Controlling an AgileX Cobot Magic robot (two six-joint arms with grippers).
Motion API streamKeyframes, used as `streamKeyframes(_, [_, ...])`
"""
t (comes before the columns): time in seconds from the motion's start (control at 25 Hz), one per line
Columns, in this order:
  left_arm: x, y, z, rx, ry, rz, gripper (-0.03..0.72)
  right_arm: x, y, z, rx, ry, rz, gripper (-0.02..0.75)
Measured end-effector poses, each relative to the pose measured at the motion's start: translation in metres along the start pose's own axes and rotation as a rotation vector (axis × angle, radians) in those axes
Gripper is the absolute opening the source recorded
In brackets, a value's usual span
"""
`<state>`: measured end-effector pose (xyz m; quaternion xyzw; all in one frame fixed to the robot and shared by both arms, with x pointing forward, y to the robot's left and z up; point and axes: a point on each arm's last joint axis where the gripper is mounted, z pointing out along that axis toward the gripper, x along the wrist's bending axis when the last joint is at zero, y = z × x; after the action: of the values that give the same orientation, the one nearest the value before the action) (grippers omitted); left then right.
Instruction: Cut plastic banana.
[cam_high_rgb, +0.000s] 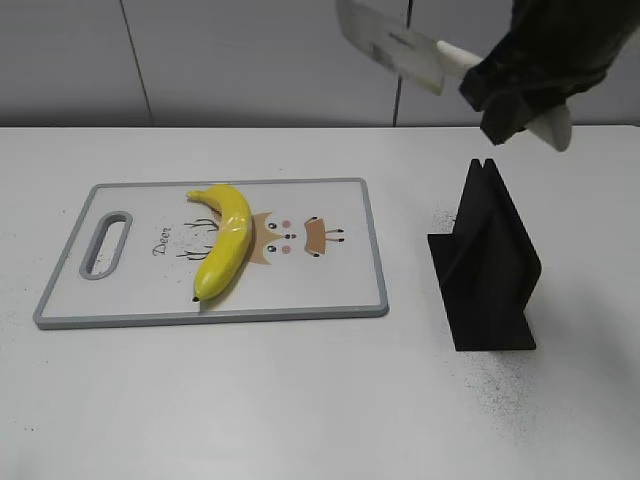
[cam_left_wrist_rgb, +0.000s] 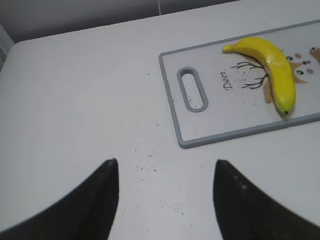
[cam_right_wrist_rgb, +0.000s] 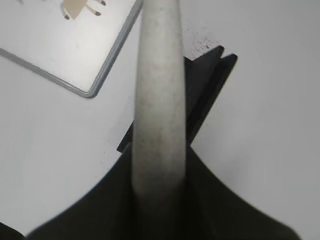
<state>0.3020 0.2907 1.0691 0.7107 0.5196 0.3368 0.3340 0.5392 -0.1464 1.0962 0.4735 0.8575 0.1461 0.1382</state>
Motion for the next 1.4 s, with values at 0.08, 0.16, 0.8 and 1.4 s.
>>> streamKeyframes(0.08, [0.003, 0.013, 0.014, 0.029, -0.019, 0.034, 0.561, 0.002, 0.013, 0.009, 0.012, 0.026, -0.067, 0.161])
streamKeyframes(0.16, [0.006, 0.026, 0.03, 0.06, -0.04, 0.06, 0.561, 0.004, 0.026, 0.02, 0.013, 0.052, -0.126, 0.161])
streamKeyframes(0.8, [0.021, 0.145, 0.158, 0.182, -0.376, 0.455, 0.56, 0.018, 0.077, 0.08, -0.079, 0.195, -0.795, 0.161])
streamKeyframes(1.4, [-0.02, 0.171, 0.245, 0.192, -0.771, 0.783, 0.526, 0.033, 0.084, 0.11, -0.202, 0.316, -1.054, 0.161])
